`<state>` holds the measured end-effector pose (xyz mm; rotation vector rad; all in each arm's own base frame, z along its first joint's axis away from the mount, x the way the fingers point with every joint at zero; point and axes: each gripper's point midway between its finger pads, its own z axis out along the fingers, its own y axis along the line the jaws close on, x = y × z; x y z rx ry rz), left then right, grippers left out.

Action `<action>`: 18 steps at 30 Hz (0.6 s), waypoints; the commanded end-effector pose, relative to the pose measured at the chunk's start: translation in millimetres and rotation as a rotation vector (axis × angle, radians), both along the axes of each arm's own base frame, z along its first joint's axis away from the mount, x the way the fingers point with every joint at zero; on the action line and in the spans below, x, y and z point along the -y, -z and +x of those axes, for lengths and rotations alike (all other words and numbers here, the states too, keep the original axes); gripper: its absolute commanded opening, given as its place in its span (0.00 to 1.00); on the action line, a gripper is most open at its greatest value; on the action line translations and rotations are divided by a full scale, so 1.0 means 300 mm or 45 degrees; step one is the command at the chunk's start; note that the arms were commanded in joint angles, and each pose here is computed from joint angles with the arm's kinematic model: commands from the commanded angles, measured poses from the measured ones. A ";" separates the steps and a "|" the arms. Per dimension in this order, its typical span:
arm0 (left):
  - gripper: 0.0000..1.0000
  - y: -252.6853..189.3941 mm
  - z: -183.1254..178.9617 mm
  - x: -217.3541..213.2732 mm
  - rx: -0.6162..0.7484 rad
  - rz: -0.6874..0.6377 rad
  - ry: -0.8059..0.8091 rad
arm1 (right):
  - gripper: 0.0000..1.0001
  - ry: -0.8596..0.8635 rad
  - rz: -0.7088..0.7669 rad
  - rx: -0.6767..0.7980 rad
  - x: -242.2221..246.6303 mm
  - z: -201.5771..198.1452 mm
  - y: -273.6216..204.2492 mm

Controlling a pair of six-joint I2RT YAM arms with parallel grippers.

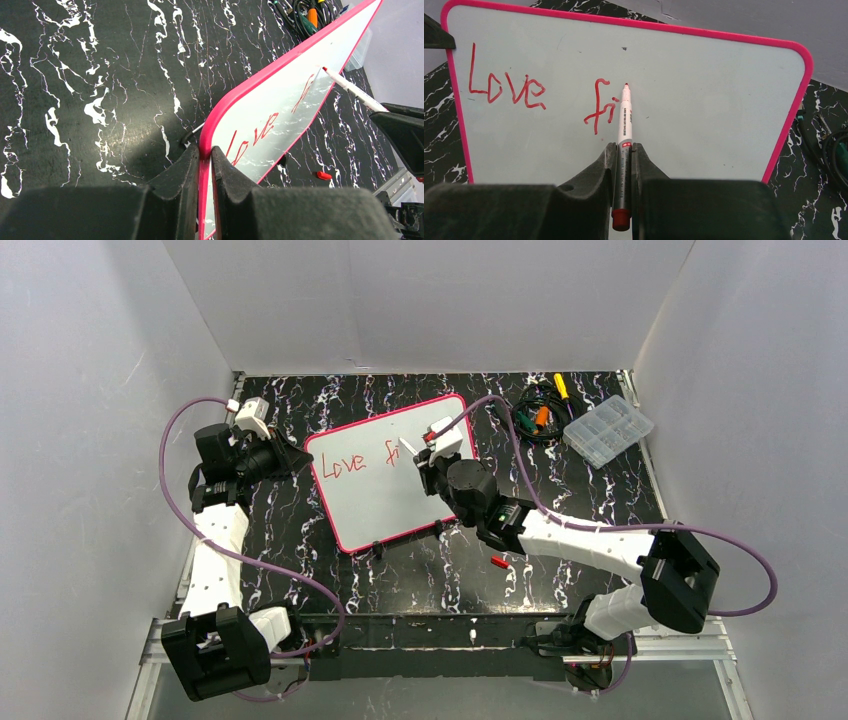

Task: Write a sentence on the whiteboard

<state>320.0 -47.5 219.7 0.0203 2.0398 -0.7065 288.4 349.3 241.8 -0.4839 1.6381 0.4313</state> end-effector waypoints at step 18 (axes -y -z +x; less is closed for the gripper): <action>0.03 0.002 -0.019 0.005 -0.005 0.004 0.010 | 0.01 0.013 -0.005 -0.108 0.061 -0.057 0.080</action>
